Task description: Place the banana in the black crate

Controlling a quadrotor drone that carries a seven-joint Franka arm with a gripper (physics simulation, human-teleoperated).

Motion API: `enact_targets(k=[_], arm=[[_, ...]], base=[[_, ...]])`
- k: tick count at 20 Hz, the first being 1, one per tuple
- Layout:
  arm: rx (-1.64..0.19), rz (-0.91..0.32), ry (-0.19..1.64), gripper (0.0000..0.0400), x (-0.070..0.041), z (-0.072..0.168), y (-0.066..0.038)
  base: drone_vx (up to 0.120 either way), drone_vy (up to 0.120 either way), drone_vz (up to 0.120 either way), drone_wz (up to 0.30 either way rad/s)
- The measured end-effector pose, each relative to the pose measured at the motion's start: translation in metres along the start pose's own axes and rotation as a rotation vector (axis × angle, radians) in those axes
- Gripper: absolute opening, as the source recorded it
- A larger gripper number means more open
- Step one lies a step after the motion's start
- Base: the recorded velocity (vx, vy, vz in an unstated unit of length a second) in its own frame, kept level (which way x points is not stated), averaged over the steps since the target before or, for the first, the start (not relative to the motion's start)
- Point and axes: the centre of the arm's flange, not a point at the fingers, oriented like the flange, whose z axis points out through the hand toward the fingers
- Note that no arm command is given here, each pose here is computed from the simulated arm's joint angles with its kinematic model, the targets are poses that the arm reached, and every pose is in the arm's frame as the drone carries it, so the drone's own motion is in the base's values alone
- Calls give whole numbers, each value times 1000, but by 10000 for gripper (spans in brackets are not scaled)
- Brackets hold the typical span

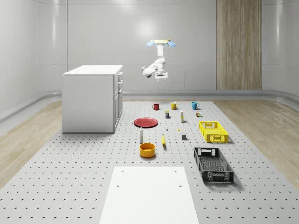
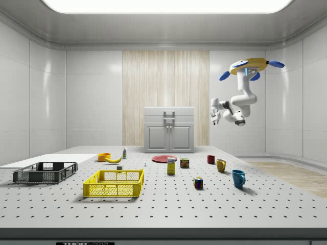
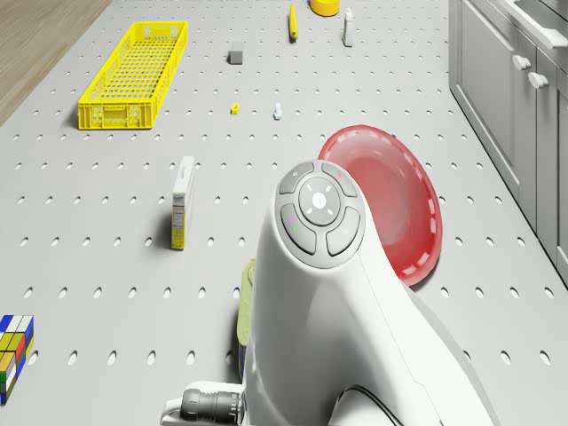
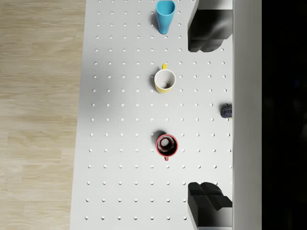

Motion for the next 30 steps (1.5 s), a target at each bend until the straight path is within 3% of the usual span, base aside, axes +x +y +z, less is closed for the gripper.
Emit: enact_targets(k=[15, 22, 30], arm=[[-50, -1, 54, 400, -5, 0, -5], [-53, -1, 57, 400, -5, 0, -5], [-53, -1, 58, 400, -6, 0, -5]], base=[[120, 0, 0, 0], [120, -114, 0, 0], [120, 0, -120, 0]])
